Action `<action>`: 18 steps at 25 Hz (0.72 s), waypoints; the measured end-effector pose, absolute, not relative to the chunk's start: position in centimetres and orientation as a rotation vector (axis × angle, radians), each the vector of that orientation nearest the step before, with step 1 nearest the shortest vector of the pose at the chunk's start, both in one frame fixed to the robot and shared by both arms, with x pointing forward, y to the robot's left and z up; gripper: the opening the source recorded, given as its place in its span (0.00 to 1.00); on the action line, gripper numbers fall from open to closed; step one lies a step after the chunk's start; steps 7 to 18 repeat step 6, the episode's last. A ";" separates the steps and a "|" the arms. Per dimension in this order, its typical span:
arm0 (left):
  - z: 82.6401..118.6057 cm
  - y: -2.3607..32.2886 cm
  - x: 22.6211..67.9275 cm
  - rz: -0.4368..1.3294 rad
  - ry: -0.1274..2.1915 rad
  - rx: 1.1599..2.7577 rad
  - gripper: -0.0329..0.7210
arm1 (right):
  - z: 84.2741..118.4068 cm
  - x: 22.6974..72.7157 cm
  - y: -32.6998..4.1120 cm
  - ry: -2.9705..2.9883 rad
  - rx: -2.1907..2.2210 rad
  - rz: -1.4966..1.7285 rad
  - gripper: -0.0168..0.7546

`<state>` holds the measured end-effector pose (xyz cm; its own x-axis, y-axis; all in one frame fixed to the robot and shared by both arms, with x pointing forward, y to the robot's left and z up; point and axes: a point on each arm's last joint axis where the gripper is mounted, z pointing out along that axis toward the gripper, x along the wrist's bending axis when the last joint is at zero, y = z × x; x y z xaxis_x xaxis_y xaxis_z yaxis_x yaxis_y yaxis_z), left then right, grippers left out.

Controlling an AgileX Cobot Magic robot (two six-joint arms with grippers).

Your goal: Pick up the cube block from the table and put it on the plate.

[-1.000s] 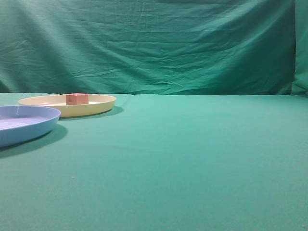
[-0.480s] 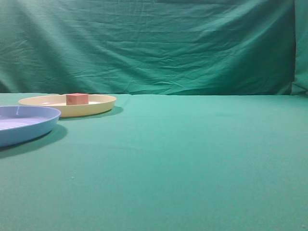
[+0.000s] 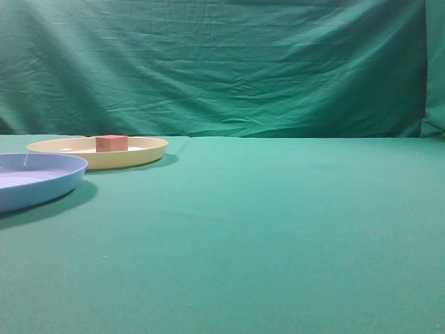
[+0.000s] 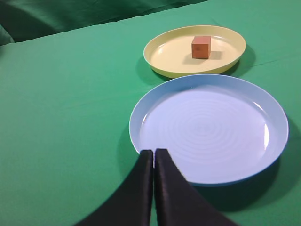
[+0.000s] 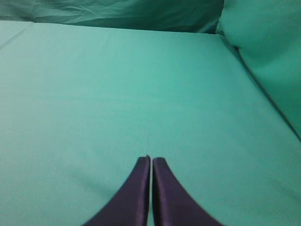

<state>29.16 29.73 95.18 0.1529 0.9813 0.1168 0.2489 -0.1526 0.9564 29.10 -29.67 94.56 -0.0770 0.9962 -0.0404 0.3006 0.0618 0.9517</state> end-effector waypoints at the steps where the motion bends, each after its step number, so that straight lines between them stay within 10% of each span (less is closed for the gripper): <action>1: 95.2 29.7 29.2 1.068 1.225 1.566 0.04 | 94.6 29.1 -29.7 1.511 1.358 1.060 0.02; 18: 95.2 29.7 29.2 1.068 1.225 1.566 0.04 | 94.6 29.1 -29.7 1.511 1.358 1.060 0.02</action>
